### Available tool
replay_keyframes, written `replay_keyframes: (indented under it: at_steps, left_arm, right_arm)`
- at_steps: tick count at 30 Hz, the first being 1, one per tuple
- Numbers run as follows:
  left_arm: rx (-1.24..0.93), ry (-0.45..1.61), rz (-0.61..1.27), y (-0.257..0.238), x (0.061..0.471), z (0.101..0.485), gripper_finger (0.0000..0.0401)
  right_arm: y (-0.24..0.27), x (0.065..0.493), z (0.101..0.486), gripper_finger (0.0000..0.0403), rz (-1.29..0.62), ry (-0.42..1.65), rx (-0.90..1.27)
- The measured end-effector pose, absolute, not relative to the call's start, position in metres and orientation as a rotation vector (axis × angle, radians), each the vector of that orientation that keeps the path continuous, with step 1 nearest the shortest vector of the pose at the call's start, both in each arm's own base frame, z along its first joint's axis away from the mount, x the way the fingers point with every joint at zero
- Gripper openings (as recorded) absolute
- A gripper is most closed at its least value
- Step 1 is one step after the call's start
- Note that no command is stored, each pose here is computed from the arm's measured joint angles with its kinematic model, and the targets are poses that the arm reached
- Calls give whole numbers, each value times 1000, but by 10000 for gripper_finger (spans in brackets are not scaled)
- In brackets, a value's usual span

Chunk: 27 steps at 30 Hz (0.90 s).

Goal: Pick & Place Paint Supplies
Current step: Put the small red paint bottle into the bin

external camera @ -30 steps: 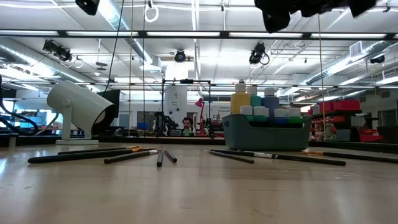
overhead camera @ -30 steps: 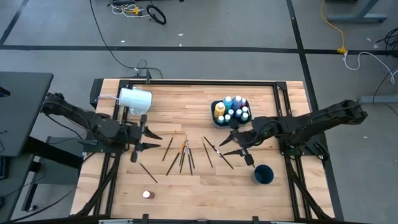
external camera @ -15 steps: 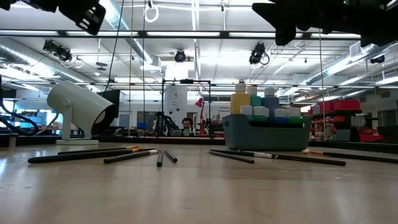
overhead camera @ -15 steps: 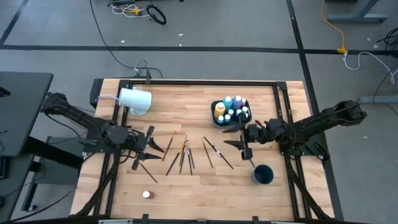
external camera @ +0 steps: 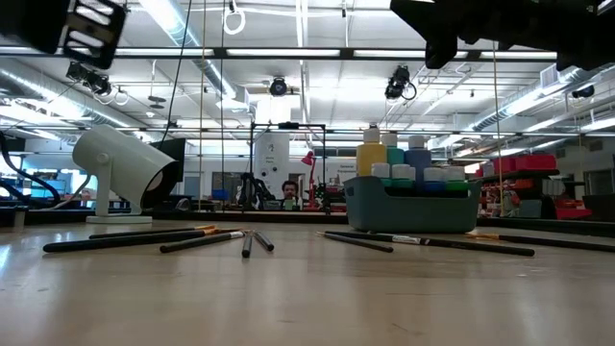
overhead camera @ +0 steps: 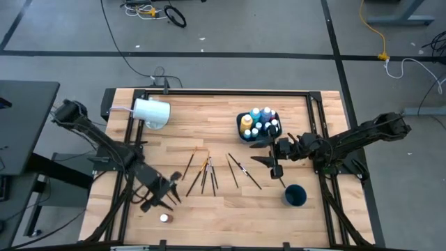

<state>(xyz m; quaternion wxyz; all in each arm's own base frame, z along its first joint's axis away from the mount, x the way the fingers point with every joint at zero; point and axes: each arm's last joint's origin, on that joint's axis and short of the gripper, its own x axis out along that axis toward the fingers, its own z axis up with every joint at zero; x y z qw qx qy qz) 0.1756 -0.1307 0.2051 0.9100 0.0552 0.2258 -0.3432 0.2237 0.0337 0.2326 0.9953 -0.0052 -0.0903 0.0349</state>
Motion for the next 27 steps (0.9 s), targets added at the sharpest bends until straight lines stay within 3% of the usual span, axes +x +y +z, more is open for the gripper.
replay_keyframes:
  at_steps: [16, 27]
  left_arm:
    - [17, 506, -794, -164, 162, 196, 154]
    - [-24, 588, -716, -171, 150, 191, 176]
  right_arm:
    - [34, 224, 233, 184, 72, -179, 15]
    - [34, 224, 233, 184, 73, -179, 15]
